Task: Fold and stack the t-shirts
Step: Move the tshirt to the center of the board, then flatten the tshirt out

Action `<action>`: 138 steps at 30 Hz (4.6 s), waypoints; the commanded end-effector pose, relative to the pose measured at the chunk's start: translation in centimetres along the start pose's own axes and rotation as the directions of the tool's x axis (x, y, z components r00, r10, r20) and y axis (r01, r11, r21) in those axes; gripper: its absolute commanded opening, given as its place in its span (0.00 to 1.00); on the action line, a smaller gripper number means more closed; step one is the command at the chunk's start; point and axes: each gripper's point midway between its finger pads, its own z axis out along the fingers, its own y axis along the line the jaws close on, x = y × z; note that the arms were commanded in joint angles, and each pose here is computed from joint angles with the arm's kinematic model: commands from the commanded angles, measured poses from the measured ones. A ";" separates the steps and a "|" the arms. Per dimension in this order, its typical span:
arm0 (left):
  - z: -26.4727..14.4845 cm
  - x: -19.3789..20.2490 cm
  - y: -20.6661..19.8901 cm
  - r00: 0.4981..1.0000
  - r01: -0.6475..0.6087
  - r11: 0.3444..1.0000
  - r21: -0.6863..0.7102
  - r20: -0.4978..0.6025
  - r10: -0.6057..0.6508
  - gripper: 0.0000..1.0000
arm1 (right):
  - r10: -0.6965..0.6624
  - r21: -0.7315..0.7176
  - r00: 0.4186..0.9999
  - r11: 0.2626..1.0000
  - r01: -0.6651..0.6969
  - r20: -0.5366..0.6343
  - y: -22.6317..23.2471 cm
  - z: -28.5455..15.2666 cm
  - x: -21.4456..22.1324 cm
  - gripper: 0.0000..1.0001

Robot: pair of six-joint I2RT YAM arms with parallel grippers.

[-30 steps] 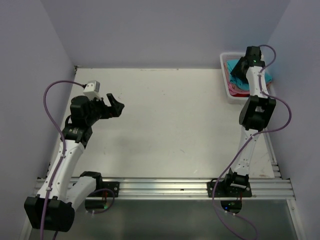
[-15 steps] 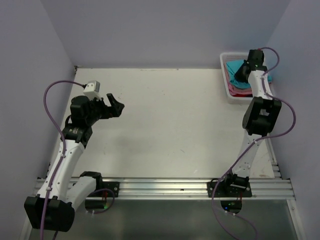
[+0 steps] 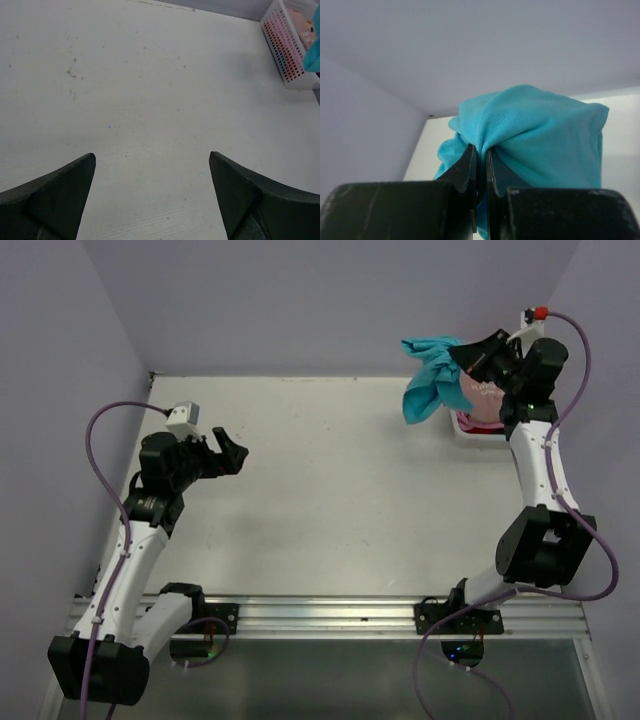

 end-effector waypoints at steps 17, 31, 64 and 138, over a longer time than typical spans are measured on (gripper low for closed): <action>-4.4 -2.9 -3.1 0.996 0.003 0.997 0.080 0.090 -0.011 1.00 | -0.317 -0.618 0.781 0.779 -0.110 -0.539 20.5 -12.0 22.8 0.00; -8.9 -3.6 -5.4 0.994 -0.009 0.992 0.126 0.106 -0.005 1.00 | -0.367 -0.594 0.599 0.770 -0.234 -0.712 19.8 -20.3 30.5 0.00; -0.8 2.4 -11.5 0.984 -0.111 0.909 0.401 -0.083 0.157 1.00 | -0.197 0.184 0.796 0.915 0.359 -0.573 7.6 -1.9 30.0 0.99; 7.7 11.4 -19.8 0.844 -0.392 0.891 0.229 -0.295 0.448 0.99 | -0.263 0.419 0.853 0.781 0.463 -0.451 0.8 -12.0 24.2 0.99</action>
